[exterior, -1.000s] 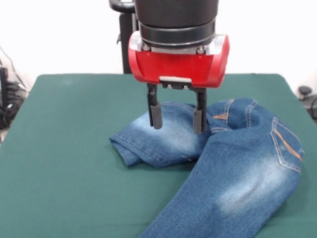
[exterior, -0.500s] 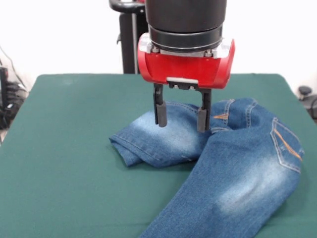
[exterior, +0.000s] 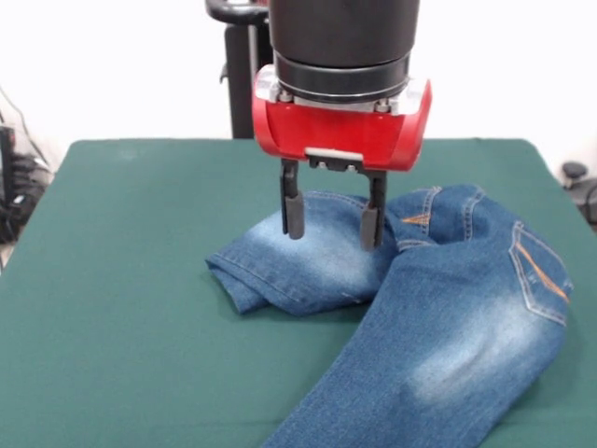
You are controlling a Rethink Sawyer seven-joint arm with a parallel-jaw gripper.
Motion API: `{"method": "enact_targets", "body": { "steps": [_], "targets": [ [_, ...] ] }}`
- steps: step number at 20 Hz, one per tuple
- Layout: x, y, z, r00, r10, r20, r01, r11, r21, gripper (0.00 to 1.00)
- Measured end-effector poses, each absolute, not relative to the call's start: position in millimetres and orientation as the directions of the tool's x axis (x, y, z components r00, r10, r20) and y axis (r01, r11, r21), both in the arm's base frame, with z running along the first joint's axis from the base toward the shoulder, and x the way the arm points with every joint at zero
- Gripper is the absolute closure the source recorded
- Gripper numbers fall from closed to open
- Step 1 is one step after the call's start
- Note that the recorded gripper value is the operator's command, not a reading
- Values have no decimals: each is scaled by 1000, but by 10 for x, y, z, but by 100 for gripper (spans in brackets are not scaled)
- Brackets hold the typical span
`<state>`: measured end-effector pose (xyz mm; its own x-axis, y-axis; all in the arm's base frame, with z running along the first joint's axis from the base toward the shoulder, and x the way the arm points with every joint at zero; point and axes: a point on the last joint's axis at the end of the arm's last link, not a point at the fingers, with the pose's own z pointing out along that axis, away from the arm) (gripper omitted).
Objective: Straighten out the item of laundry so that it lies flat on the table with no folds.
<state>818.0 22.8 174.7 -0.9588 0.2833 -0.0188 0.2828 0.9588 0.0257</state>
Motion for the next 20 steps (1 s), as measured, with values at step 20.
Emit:
{"method": "enact_targets", "body": {
  "steps": [20],
  "targets": [
    [7726,365,1413,-962,266,-66,264,964,32,0]
  ]
}}
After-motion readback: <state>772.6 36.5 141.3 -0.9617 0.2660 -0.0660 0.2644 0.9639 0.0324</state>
